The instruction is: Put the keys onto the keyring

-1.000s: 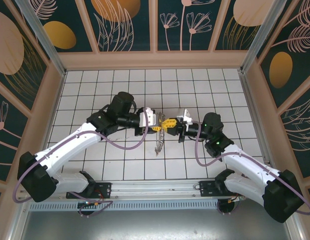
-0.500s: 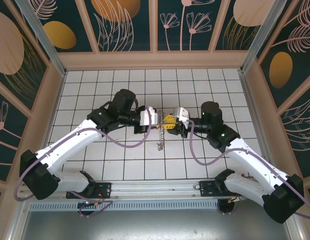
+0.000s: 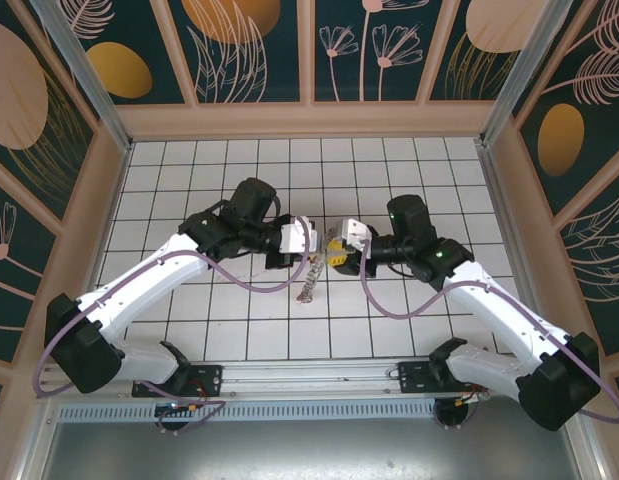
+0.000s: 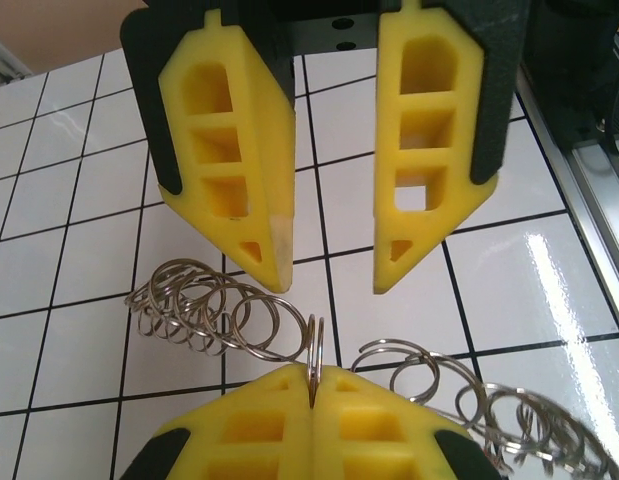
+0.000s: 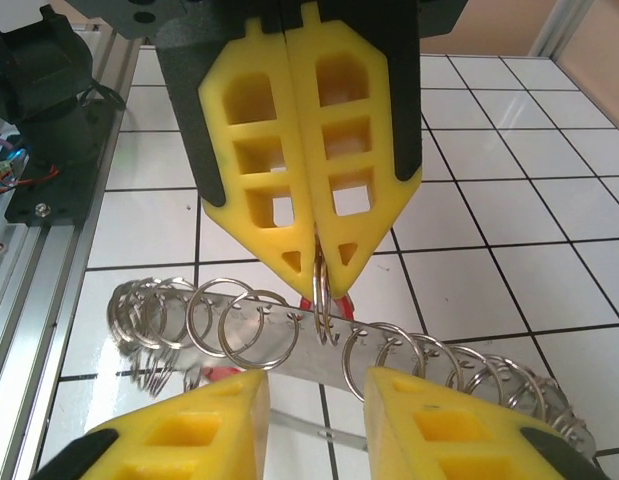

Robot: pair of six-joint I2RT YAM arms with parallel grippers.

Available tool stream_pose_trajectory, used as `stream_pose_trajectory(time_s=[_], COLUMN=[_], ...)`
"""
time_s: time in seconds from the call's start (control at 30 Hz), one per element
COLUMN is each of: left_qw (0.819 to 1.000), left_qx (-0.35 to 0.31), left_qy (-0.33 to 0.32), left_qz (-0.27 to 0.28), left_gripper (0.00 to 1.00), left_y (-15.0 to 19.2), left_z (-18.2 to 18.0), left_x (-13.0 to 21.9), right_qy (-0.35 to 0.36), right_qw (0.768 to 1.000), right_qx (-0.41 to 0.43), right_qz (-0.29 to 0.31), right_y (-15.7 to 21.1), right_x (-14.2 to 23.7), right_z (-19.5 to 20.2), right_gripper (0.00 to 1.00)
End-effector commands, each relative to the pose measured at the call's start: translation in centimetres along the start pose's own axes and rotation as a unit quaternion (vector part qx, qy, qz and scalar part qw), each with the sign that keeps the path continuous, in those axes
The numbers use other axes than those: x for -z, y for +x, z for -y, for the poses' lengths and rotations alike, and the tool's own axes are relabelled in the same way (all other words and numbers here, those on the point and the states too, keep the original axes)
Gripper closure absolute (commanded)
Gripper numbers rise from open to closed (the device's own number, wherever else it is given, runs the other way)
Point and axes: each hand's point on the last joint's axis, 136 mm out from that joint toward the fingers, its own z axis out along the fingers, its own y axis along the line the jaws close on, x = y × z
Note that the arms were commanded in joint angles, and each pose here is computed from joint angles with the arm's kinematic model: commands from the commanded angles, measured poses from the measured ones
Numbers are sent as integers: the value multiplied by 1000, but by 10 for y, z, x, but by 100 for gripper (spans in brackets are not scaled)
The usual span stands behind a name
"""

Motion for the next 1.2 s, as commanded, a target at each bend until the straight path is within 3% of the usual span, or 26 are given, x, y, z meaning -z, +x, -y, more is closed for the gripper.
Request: stream_pose_trajectory(time_s=[0.0,0.37,0.47,0.53,0.7,0.77,0.9,0.97,1.03,1.17], left_qw=[1000,1000,999,999,999,999,999,999,999,999], left_qx=[-7,5,6,8,11,13,18,19,18,24], left_qy=[9,14,15,15,6,4,-2,-7,-14,-17], left_qz=[16,28,31,32,37,36,33,34,35,34], left_gripper=[100,100,100,100,100,100,100,80,70,67], left_y=[-9,-11,-12,-12,-15,-15,-13,-11,-7,0], left_z=[-1,0,1,0,-2,-3,-3,-3,-1,2], left_x=[1,-3,-3,-3,-1,0,0,0,0,-3], right_qy=[8,7,9,8,15,22,56,76,87,75], right_qw=[999,1000,1000,999,1000,1000,998,995,991,984], right_qx=[28,15,10,11,-4,-8,-14,-8,-6,-8], right_qz=[22,25,24,29,13,10,22,58,103,160], right_y=[-19,-16,-15,-18,-10,-8,-11,-21,-34,-47], right_x=[2,-13,-15,-15,-20,-21,-17,-11,-3,5], right_z=[6,5,6,5,7,10,18,19,17,7], right_gripper=[72,75,82,94,93,100,100,100,100,100])
